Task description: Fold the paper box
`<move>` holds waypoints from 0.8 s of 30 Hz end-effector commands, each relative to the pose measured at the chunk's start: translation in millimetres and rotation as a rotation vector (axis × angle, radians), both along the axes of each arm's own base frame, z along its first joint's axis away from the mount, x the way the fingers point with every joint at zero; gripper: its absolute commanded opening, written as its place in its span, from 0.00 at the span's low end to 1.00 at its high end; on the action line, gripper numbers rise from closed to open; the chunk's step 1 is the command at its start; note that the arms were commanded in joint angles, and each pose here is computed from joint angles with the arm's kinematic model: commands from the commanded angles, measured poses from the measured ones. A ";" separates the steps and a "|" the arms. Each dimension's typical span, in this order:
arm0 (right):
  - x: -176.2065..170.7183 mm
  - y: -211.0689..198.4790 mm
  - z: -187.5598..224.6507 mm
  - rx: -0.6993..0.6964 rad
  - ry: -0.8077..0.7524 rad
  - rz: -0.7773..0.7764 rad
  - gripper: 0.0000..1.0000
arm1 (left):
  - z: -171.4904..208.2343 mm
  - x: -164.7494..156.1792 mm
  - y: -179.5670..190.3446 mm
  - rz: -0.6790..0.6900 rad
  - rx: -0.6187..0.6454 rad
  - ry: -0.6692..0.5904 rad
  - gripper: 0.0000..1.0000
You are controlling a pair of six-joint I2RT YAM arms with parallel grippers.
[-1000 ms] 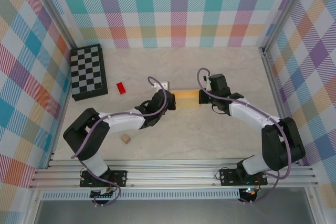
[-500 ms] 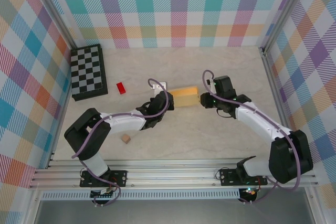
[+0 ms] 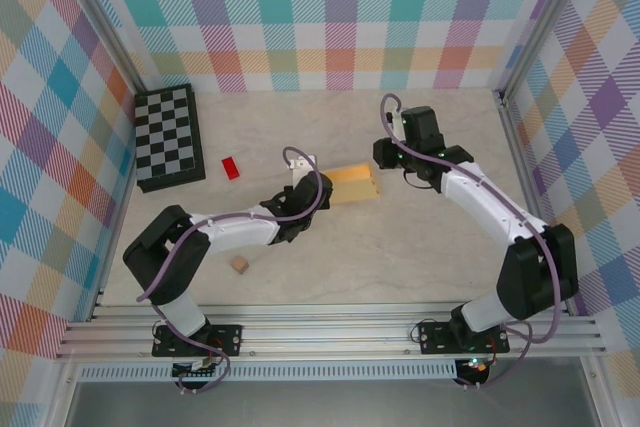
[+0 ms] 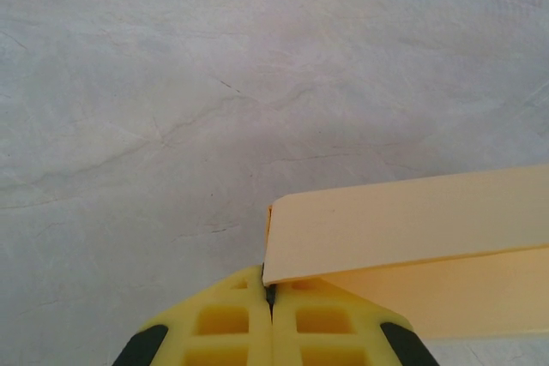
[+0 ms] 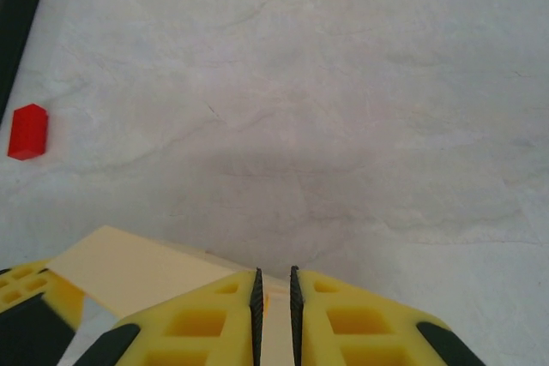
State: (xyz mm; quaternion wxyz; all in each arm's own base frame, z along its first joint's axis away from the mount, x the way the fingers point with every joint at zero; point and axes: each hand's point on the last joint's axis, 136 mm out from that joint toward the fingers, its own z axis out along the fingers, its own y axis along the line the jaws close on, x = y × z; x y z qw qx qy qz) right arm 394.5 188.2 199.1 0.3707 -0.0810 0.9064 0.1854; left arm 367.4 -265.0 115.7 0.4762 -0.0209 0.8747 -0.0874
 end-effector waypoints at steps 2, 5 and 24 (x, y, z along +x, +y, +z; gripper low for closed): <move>12.2 7.3 4.5 -0.020 -0.048 0.041 0.19 | -60.5 -30.7 18.1 -0.045 0.217 0.199 0.00; 10.3 6.2 -3.5 -0.029 -0.038 0.043 0.18 | -58.3 -29.9 12.1 -0.055 0.220 0.196 0.00; -24.9 26.9 -63.1 -0.177 -0.065 0.171 0.14 | -49.9 -35.1 -13.6 -0.089 0.255 0.185 0.00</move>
